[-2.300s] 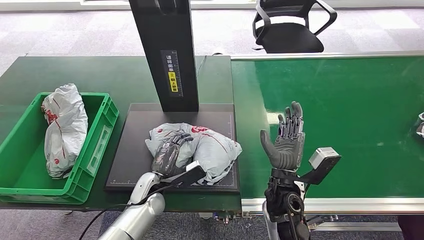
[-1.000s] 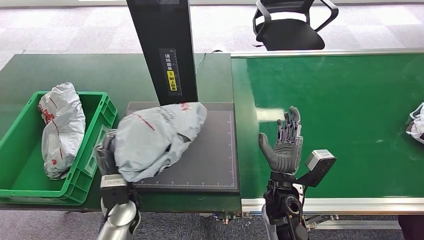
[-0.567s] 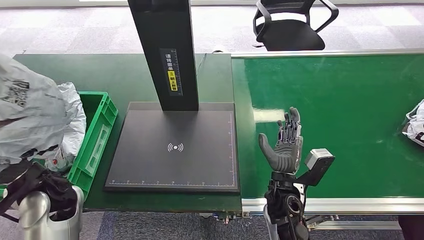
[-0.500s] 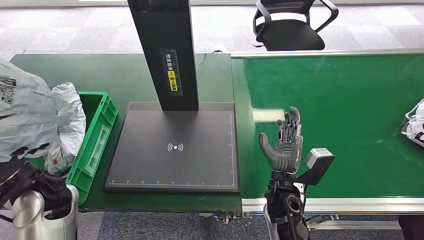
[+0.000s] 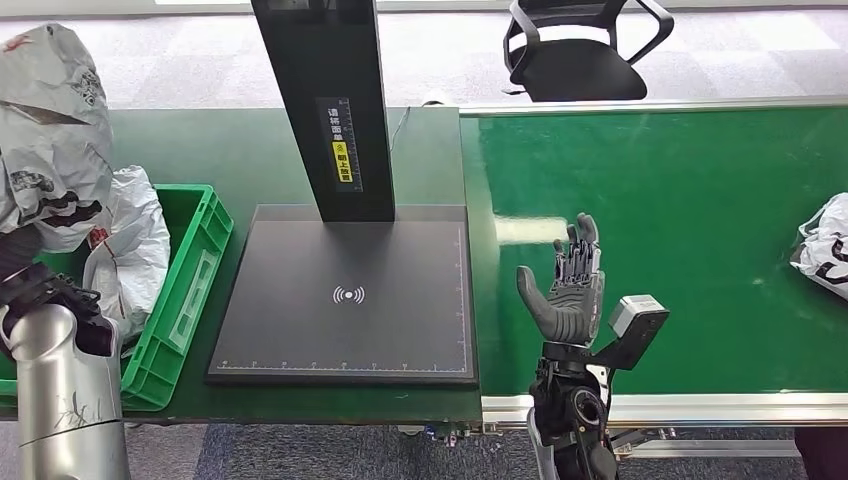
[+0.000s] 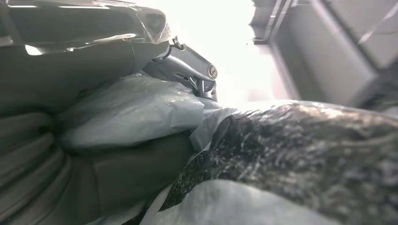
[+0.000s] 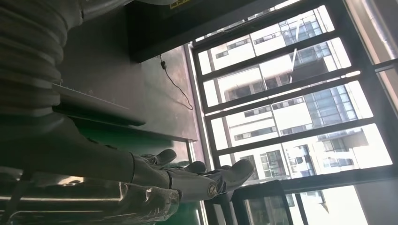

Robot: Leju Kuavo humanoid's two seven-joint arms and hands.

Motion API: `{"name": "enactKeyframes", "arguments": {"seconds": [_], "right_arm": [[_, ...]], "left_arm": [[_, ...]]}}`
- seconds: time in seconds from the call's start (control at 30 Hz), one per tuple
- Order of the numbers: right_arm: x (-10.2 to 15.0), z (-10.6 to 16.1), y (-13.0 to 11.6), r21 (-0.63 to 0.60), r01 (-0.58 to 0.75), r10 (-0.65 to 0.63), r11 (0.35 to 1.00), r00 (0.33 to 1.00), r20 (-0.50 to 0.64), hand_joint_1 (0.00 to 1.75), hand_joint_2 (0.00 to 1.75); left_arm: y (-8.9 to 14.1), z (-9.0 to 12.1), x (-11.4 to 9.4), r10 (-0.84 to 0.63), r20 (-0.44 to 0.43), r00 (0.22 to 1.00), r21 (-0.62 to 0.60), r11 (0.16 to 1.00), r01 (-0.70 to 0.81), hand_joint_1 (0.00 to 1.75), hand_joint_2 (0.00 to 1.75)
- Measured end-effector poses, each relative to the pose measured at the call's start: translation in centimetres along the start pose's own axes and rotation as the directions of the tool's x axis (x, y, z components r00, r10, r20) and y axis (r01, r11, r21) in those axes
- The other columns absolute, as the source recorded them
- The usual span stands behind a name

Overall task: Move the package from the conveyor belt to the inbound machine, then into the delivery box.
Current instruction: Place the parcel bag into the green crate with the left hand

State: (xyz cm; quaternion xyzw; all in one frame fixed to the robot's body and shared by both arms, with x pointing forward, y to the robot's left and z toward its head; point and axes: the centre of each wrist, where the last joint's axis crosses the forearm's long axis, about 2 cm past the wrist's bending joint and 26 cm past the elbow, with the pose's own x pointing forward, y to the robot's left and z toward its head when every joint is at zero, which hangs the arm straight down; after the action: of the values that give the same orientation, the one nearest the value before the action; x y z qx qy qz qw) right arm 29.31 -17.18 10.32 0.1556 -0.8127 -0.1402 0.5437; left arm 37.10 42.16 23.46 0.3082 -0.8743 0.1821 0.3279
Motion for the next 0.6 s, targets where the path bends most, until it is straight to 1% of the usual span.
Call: {"name": "enactKeyframes", "arguments": {"seconds": [0.13,0.23,0.4,0.5,0.6], "right_arm": [[-0.1,0.3,-0.2,-0.004,0.000,0.000,1.000,1.000,-0.008,0.00,1.75],[-0.1,0.4,-0.2,-0.005,0.001,-0.001,1.000,1.000,-0.011,0.00,1.75],[-0.2,0.4,-0.3,-0.005,0.003,-0.004,1.000,1.000,-0.019,0.00,1.75],[-0.4,0.5,-0.3,-0.009,0.009,-0.009,1.000,1.000,-0.025,0.00,1.75],[-0.5,0.5,-0.3,-0.010,0.012,-0.013,1.000,0.999,-0.030,0.00,1.75]], "left_arm": [[2.2,1.3,-2.9,-0.053,-0.104,0.993,0.000,0.999,0.054,1.75,1.75],[3.8,2.6,-4.2,-0.087,-0.169,0.982,0.012,0.996,0.091,1.75,1.75],[6.1,3.7,-5.6,-0.141,-0.243,0.960,0.029,0.988,0.153,1.75,1.75],[7.3,4.0,-6.0,-0.160,-0.266,0.951,0.044,0.983,0.178,1.75,1.75],[8.0,4.2,-6.3,-0.177,-0.278,0.944,0.050,0.979,0.198,1.75,1.75]]}}
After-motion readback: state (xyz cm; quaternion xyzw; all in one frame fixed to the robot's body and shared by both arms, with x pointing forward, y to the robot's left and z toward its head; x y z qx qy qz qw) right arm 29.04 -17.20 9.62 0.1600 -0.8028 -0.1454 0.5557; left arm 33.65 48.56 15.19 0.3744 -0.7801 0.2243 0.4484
